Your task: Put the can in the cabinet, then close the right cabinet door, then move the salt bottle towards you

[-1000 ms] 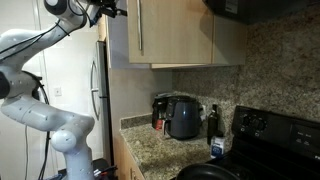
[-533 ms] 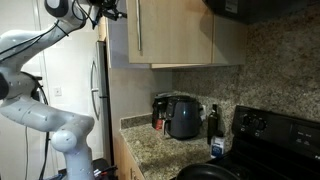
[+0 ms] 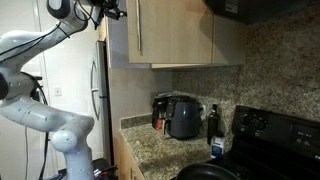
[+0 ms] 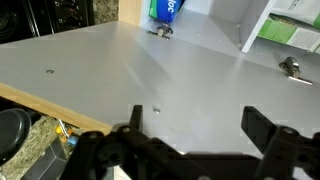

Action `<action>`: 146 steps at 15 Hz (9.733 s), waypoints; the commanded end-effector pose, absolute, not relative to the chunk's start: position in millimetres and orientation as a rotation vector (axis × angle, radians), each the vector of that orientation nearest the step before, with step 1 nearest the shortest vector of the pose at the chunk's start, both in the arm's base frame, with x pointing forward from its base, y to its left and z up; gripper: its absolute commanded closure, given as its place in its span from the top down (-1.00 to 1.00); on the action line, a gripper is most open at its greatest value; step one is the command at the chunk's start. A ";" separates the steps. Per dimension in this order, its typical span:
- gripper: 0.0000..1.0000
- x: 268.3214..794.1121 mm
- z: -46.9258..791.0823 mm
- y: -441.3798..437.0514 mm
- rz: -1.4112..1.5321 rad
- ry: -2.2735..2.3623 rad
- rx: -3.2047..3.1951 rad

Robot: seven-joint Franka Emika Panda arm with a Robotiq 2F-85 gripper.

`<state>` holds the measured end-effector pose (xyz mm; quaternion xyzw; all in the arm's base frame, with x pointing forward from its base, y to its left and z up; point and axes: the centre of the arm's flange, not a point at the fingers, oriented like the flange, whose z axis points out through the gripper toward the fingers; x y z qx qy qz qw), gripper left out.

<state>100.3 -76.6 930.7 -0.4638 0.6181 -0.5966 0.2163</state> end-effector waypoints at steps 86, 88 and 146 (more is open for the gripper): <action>1.00 146.5 929.7 -34.3 -0.572 1.089 -0.571; 1.00 142.2 931.1 -38.0 -0.604 1.084 -0.479; 1.00 154.7 893.4 -18.3 -0.471 0.848 0.773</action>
